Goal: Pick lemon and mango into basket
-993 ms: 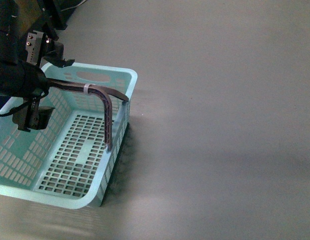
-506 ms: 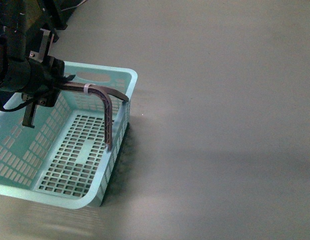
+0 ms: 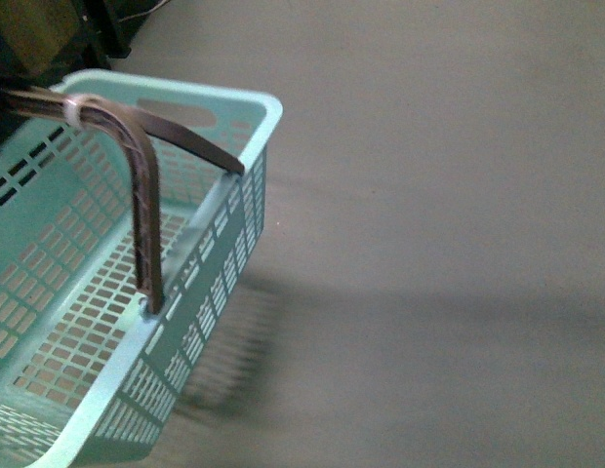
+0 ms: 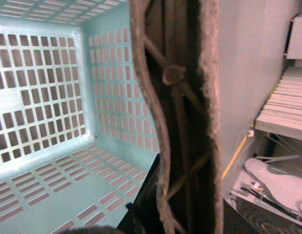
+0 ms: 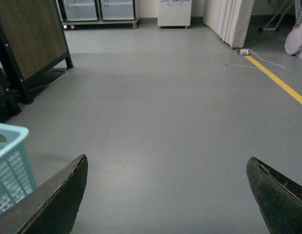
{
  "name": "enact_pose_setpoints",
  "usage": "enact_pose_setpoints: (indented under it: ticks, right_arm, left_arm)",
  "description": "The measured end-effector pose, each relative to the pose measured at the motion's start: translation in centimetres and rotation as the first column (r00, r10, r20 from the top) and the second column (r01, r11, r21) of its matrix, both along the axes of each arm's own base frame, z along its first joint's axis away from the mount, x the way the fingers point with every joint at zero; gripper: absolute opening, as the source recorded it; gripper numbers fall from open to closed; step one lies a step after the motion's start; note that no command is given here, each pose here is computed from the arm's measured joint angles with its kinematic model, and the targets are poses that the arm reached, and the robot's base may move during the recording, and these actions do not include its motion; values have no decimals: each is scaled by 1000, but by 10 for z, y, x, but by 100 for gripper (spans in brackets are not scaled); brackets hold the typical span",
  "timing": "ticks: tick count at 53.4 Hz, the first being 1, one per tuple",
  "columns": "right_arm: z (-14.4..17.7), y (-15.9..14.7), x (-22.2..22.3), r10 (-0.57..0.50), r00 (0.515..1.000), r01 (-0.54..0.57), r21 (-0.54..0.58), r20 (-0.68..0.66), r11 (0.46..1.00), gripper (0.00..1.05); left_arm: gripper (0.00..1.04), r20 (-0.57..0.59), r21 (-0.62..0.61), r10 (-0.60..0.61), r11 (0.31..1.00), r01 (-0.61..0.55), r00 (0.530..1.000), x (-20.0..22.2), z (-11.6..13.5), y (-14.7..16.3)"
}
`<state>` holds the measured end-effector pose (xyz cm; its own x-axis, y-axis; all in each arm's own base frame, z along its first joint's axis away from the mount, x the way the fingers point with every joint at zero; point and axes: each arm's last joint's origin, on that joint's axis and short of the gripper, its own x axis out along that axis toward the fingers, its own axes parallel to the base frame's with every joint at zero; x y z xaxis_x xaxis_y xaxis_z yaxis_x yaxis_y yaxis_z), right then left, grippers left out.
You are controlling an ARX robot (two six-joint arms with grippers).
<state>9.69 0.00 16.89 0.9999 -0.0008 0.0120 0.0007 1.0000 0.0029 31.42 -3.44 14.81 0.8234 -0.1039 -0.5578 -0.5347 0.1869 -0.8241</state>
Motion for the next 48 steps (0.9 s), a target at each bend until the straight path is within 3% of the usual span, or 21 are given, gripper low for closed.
enact_pose_setpoints:
  ticks: [9, 25, 34, 48]
  right_arm:
    - [0, 0, 0, 0, 1000, 0, 0, 0, 1000, 96]
    - [0, 0, 0, 0, 1000, 0, 0, 0, 1000, 96]
    - [0, 0, 0, 0, 1000, 0, 0, 0, 1000, 96]
    - [0, 0, 0, 0, 1000, 0, 0, 0, 1000, 96]
  left_arm:
    - [6, 163, -120, 82, 991, -62, 983, -73, 91, 36]
    - [6, 323, -195, 108, 980, -46, 940, -146, 177, 60]
    - [6, 334, -181, 68, 983, -7, 940, -160, 197, 60]
    - [6, 338, -154, 66, 988, -13, 939, -160, 197, 61]
